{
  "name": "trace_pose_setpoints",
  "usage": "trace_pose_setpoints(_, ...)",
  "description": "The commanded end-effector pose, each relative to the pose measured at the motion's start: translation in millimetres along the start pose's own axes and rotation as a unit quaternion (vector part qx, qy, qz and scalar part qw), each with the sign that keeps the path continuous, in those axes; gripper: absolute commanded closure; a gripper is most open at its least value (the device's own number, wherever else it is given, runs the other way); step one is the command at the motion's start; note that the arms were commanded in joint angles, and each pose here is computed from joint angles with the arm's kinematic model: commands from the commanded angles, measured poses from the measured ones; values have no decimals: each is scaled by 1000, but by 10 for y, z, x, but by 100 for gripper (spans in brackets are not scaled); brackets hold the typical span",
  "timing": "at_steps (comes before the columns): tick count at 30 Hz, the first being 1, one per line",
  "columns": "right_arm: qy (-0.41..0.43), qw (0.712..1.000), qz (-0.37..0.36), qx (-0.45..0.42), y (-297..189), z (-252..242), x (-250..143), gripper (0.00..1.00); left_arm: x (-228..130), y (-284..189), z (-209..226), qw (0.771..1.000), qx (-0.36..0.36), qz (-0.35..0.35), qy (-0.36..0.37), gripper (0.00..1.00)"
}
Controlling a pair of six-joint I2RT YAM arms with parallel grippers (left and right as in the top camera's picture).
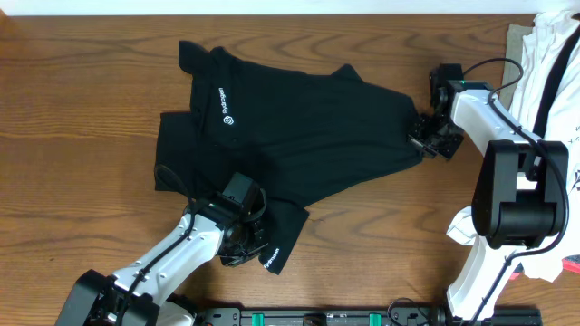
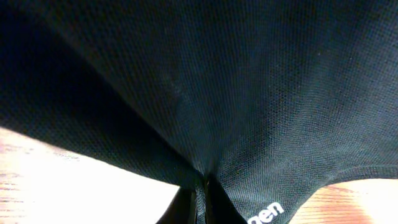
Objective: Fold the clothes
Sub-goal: 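Lift the shirt with both grippers and stretch it between them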
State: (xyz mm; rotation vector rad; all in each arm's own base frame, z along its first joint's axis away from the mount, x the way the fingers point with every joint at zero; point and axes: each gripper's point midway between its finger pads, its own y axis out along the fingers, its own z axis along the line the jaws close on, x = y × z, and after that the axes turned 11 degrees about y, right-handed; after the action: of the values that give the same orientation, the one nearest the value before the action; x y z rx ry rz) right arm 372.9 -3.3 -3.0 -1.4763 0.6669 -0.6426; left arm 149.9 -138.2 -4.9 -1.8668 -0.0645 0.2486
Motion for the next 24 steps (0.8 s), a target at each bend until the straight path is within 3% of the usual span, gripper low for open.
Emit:
trace_pose_setpoints(1, -21, 1000, 0, -19, 44, -109, 54, 99, -27, -12, 109, 1000, 24, -6, 6, 94)
trace_pose_setpoints(9, -55, 998, -15, -12, -133, -116, 77, 99, 113, -463, -192, 988, -32, -88, 123, 94)
trace_pose_setpoints(16, -77, 996, -40, 3, -463, -137, 80, 99, 125, -915, -150, 980, -11, -151, 128, 94)
trace_pose_setpoints(24, -101, 988, -100, 54, -1222, -207, 6, 99, 121, -1508, -84, 972, 44, -190, 129, 94)
